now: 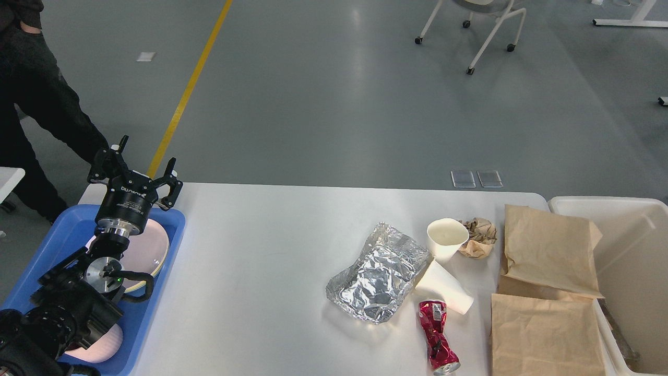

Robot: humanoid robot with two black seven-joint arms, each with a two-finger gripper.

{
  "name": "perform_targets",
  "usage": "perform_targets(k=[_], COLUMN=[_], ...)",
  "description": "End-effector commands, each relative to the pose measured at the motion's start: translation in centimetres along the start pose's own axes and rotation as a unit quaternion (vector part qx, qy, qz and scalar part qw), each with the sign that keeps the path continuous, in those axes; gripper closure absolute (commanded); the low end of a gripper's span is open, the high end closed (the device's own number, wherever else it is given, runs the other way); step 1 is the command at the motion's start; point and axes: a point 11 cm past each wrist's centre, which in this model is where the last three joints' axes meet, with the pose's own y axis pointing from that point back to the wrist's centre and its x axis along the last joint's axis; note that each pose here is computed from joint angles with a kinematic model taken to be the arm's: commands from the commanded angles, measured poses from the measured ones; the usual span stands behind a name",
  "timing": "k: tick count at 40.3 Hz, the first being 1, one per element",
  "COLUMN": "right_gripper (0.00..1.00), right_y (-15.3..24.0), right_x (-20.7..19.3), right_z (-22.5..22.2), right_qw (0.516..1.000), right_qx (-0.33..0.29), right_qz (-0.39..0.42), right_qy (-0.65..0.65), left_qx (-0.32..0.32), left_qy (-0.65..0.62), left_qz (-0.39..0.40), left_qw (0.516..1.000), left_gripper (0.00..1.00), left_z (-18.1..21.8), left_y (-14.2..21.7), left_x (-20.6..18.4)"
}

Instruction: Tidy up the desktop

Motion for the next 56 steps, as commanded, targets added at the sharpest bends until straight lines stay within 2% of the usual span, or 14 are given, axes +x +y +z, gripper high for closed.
perform_targets(k=[1,5,12,22,29,37,46,56], right_gripper=[0.0,0.0,0.0,0.0,0.0,0.0,0.0,0.0], right_y=[1.9,3.0,4.4,6.5,7.7,8.4,9.5,11.4], right_x=[0.8,1.0,0.4,0.2,-2.1,-2.1,-0.7,-1.0], right_z=[-1.6,-2.8,-2.6,2.2,5.7,6.8,5.8,8.5], right_qw=[1.0,0.999,0.993,0.969,0.929,0.918,0.915,0.882], right_qx=[-0.008,-0.01,-0.064,-0.18,-0.268,-0.295,-0.308,-0.371], right_qz=[-0.017,-0.04,-0.095,-0.14,-0.217,-0.226,-0.214,-0.239], right_qy=[0.002,-0.001,0.04,0.096,0.133,0.14,0.148,0.163], left_qx=[0.001,0.0,0.001,0.0,0.0,0.0,0.0,0.0], left_qy=[0.0,0.0,0.0,0.0,0.0,0.0,0.0,0.0], left_qz=[0.0,0.0,0.0,0.0,0.0,0.0,-0.001,0.0], left_qw=[1.0,1.0,1.0,1.0,1.0,1.0,1.0,1.0], left_gripper=[0.04,0.04,0.04,0.04,0.04,0.04,0.04,0.04], left_z=[0.0,0.0,0.0,0.0,0.0,0.0,0.0,0.0], left_y=[0.0,0.0,0.0,0.0,0.0,0.0,-0.1,0.0], left_x=[0.0,0.0,0.0,0.0,0.0,0.0,-0.1,0.0])
